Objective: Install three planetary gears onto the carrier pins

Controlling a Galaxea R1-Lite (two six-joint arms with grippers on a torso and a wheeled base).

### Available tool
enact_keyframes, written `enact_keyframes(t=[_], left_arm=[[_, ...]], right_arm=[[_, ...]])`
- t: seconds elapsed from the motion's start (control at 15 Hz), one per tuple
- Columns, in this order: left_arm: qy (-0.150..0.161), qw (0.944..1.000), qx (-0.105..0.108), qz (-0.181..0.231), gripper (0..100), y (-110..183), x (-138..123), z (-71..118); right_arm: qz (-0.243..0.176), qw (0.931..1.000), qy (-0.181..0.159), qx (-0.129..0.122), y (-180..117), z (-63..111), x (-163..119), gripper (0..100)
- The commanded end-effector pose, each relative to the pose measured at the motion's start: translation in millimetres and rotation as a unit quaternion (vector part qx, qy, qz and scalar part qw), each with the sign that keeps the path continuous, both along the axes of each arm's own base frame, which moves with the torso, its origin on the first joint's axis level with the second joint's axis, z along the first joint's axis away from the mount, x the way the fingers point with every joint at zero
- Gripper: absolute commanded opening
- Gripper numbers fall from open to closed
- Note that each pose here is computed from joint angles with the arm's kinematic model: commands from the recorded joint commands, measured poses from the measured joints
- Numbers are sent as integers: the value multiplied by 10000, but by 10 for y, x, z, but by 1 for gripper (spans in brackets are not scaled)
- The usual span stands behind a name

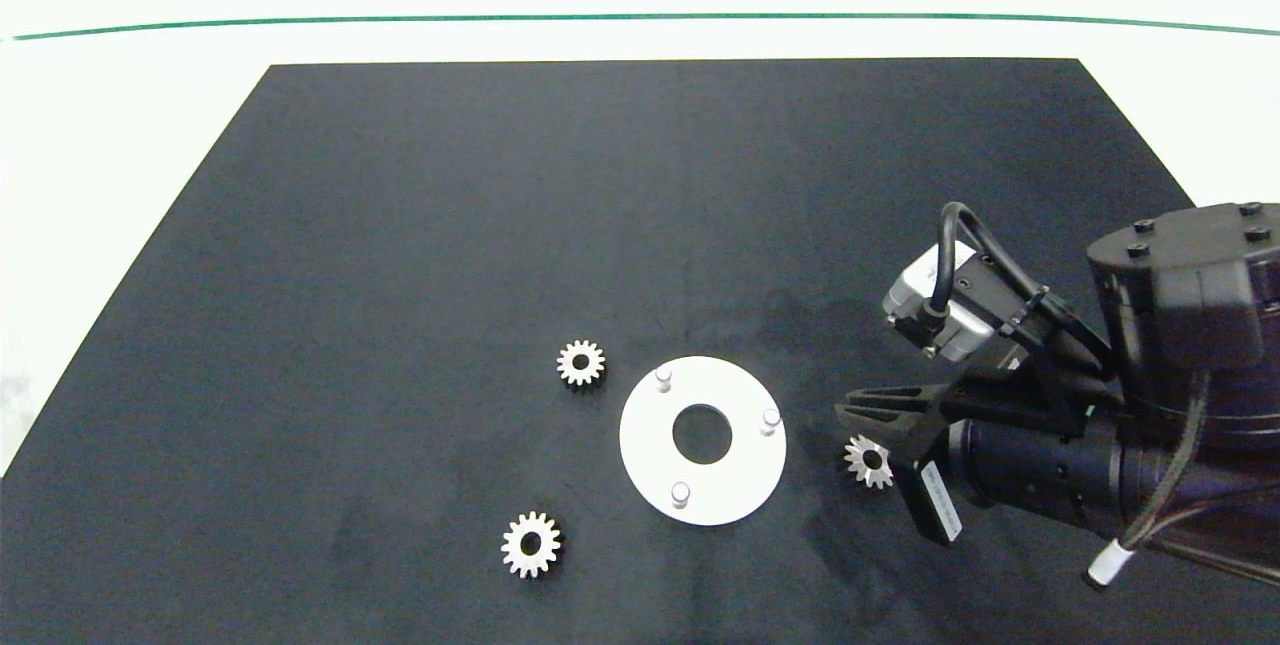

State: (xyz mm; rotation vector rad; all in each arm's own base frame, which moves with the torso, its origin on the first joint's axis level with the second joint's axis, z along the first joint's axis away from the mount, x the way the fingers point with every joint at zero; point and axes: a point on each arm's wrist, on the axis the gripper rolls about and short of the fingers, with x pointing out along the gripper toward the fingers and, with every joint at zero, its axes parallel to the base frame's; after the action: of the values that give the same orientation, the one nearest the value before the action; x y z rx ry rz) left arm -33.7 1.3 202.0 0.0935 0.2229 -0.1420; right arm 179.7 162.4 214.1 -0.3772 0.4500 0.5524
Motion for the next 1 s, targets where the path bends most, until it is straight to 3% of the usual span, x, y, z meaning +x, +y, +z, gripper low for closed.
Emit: enact_keyframes(t=[0.07,0.27,0.33,1.0], left_arm=[[32,10000,-20,-1,100,0,11,15],[39,10000,-19,-17,100,1,11,7],[47,10000,-18,-9,100,0,11,5],[17,10000,-28,-7,100,1,-5,-5]], right_arm=[[-13,10000,43,-74,-7,-30,1,16],[-175,9996,155,-168,-131,-76,-17,16],[-209,9995,153,-157,-156,-75,-25,100],[-344,9976,488,-361,-255,-305,-48,100]])
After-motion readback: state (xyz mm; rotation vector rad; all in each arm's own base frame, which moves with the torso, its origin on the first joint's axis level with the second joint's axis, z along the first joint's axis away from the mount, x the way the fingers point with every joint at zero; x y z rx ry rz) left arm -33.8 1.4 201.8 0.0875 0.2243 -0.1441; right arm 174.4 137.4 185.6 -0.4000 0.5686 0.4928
